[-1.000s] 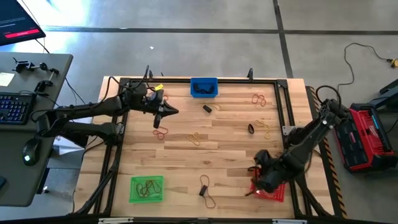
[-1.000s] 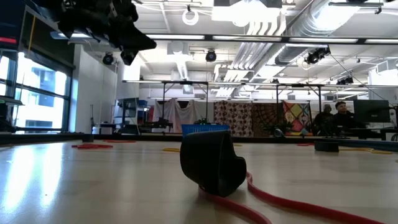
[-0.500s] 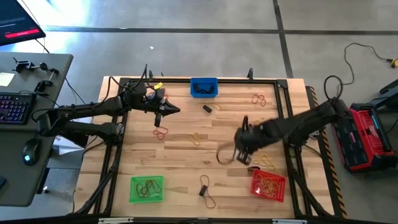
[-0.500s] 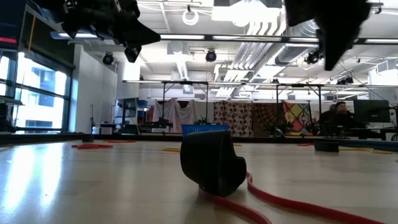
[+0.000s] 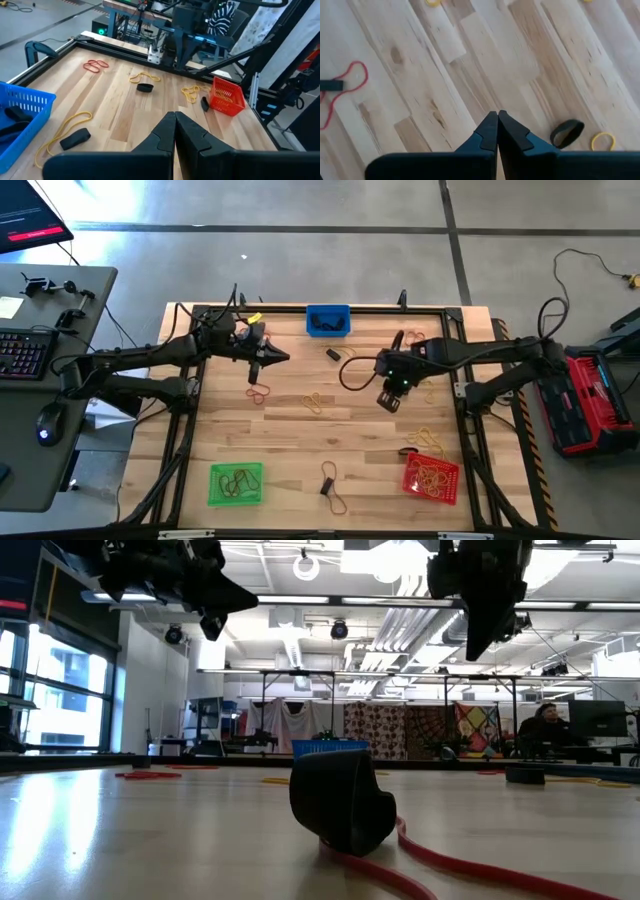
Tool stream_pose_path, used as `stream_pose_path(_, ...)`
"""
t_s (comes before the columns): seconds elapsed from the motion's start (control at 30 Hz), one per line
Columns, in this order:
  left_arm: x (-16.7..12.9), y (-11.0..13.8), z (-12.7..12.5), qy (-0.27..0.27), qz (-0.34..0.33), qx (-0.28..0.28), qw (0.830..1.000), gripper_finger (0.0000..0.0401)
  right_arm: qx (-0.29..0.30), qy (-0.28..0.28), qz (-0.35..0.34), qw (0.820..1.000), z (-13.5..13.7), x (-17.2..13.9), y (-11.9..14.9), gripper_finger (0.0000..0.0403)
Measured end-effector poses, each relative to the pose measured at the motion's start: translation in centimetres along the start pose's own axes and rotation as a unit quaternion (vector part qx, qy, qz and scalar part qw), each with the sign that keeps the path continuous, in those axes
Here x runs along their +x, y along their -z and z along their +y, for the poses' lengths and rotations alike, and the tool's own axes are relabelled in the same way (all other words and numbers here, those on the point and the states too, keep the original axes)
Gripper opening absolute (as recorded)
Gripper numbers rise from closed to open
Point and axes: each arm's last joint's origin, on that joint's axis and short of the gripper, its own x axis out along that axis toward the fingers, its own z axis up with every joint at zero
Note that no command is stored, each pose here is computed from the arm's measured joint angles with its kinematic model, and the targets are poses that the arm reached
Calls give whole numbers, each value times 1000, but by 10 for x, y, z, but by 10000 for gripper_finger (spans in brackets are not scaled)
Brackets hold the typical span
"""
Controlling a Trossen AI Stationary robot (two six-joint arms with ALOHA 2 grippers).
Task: Sort rubber bands into baskets
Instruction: Put the red rubber band into the green basket
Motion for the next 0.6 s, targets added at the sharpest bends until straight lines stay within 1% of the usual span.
stream_pose_path(0.13, 1, 1, -4, 11, 6, 3, 1000, 0, 19, -17, -12, 1000, 6, 0, -1, 0)
stream_pose_path(0.23, 4, 2, -10, 27, 10, 18, 999, 0, 26, -27, -19, 999, 14, 0, 1, 0)
stream_pose_path(0.47, 11, 8, -33, 75, 26, 25, 997, 0, 3, -6, -35, 999, 28, -1, 10, 0)
stream_pose_path(0.53, 12, 10, -40, 72, 34, 19, 997, 0, -14, -6, -40, 999, 30, 2, 12, 0)
stream_pose_path(0.6, 14, 13, -46, 50, 37, 9, 998, 0, -31, -13, -36, 999, 28, 10, 18, 0)
